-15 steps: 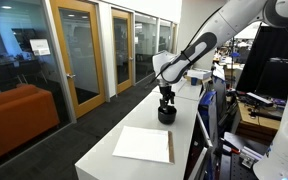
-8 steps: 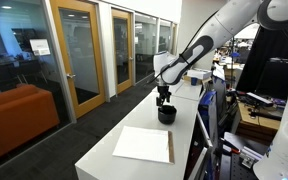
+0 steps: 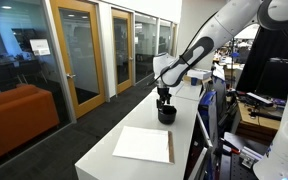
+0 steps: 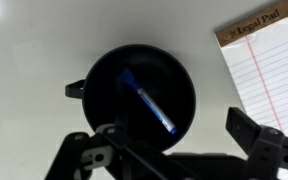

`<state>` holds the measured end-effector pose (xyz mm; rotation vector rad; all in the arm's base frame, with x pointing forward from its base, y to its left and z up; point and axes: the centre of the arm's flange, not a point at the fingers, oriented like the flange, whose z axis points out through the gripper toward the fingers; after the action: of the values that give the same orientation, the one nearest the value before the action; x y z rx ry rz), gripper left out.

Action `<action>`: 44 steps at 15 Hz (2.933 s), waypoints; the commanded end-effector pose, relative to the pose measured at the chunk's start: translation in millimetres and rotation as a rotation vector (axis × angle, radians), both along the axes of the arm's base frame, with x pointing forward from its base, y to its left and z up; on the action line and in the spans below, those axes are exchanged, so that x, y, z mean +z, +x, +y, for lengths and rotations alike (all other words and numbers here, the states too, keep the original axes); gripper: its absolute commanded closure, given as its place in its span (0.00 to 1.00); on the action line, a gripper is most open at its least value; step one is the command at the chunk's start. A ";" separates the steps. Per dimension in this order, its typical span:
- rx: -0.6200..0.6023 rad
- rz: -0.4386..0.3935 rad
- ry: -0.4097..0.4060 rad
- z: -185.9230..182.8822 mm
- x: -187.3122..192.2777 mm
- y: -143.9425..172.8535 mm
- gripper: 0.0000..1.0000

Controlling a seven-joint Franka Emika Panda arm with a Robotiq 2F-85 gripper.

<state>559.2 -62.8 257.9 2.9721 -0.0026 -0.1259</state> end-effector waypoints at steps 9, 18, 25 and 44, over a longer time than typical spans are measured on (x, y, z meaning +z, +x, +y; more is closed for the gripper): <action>0.026 0.004 -0.012 -5.7 -35.9 -31.4 0.00; 0.109 0.023 -0.031 -8.1 -49.3 -51.8 0.00; 0.172 0.019 -0.026 -6.1 -49.7 -52.7 0.20; 0.222 -0.008 -0.014 -15.5 -37.7 -59.4 0.99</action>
<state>507.3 -75.6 214.4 2.9357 0.2913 -0.1275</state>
